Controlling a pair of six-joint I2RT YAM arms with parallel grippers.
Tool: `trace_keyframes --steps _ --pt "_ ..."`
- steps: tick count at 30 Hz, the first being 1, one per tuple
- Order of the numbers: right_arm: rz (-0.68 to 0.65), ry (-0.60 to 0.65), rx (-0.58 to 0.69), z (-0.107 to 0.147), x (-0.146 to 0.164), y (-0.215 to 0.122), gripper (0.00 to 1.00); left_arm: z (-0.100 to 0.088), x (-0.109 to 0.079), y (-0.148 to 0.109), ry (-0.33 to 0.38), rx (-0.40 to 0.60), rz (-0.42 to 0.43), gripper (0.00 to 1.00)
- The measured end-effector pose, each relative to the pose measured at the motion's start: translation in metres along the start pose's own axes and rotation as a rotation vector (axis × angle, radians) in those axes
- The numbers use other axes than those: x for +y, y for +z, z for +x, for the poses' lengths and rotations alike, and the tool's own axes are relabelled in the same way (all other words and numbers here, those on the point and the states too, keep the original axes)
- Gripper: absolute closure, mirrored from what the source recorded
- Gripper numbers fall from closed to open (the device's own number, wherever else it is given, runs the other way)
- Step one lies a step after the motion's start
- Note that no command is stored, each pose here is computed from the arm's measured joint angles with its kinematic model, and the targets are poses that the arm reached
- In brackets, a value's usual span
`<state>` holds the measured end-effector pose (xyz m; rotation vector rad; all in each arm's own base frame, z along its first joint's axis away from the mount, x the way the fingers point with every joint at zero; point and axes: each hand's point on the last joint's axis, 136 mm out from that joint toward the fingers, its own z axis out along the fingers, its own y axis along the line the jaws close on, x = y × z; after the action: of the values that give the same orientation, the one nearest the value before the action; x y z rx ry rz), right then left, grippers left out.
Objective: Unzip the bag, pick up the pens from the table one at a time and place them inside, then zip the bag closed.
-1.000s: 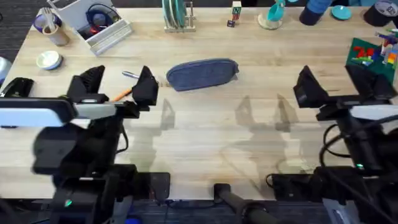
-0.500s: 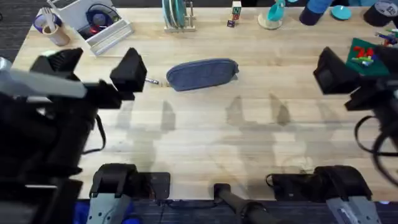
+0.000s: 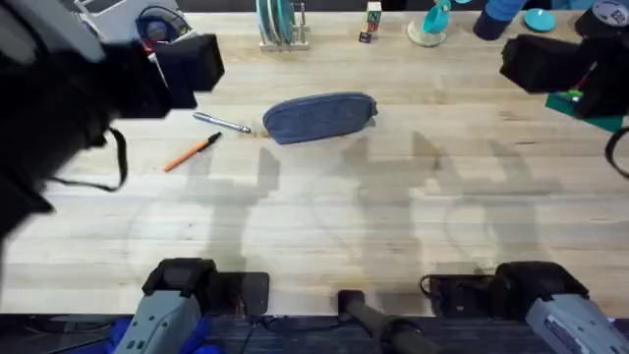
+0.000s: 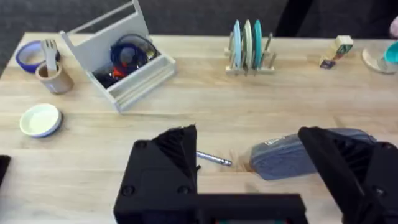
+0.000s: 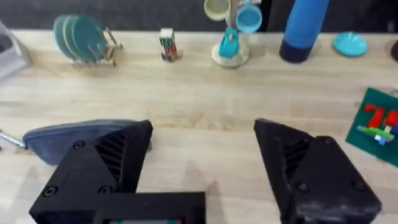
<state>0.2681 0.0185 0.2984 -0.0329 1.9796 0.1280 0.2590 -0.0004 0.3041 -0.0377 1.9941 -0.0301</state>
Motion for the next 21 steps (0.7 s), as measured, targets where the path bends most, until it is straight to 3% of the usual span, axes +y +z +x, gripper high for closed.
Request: trace_keyframes --steps 7,15,21 --pt "0.002 0.02 0.187 0.0 -0.001 0.018 0.005 -0.01 -0.001 0.006 -0.051 0.147 -0.008 0.007" --pt "0.008 0.04 0.374 0.004 -0.002 0.033 0.005 -0.005 -0.005 0.015 -0.091 0.311 0.002 0.008" --pt "0.007 0.043 0.425 0.007 -0.003 0.044 0.005 0.003 -0.008 0.028 -0.103 0.378 0.016 0.008"
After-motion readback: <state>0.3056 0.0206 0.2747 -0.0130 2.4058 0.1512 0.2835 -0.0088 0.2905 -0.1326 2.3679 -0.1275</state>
